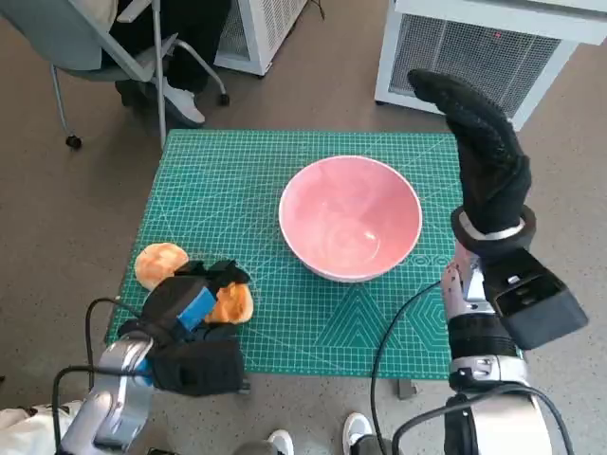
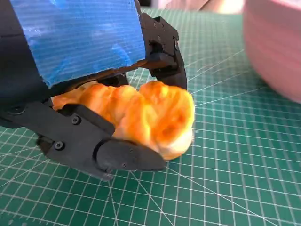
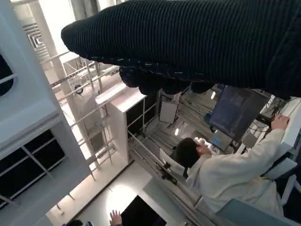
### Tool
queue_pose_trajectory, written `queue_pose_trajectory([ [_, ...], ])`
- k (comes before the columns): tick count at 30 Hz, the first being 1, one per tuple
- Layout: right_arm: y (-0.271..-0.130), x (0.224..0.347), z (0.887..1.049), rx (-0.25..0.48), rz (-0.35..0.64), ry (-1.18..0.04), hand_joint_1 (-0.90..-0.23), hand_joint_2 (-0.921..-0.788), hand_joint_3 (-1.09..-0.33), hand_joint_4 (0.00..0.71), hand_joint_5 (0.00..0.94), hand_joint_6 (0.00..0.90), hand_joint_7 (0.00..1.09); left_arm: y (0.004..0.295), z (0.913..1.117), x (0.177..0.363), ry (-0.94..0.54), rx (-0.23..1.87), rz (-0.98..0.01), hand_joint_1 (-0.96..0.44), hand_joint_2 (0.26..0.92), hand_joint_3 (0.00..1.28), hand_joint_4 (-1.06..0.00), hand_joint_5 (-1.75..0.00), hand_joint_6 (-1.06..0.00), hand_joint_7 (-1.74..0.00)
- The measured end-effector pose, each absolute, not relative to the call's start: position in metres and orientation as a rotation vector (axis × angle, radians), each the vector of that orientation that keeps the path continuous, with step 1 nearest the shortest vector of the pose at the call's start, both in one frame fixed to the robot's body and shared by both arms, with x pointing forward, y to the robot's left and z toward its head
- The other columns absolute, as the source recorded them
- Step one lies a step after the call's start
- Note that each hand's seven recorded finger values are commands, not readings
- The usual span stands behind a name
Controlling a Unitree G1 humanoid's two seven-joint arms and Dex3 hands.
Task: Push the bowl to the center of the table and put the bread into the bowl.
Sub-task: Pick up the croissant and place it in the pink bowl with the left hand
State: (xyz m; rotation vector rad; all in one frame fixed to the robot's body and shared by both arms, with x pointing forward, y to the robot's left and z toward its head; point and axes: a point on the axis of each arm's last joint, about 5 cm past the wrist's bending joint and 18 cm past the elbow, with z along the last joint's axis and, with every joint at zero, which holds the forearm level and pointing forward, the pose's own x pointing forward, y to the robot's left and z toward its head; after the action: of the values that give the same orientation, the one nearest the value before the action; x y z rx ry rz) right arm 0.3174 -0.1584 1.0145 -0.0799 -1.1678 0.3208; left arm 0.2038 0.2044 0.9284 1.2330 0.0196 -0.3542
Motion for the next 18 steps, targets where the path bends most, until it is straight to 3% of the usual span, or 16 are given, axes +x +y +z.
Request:
queue_pose_trajectory([
  [5,-0.158,0.317,1.015,-0.078,0.323,-1.167,-0.579,-0.921,-0.808,0.194,0.094,-0.001,0.63,0.211,0.936,0.204,-0.075,1.253,-0.285,0.0,0.9,0.11,-0.72,-1.13,-0.58,-1.22],
  [18,-0.158,0.318,1.015,-0.077,0.325,-1.165,-0.587,-0.921,-0.805,0.187,0.106,-0.001,0.62,0.214,0.983,0.218,-0.309,1.262,-0.072,0.0,0.92,0.11,-0.69,-1.15,-0.53,-1.28],
])
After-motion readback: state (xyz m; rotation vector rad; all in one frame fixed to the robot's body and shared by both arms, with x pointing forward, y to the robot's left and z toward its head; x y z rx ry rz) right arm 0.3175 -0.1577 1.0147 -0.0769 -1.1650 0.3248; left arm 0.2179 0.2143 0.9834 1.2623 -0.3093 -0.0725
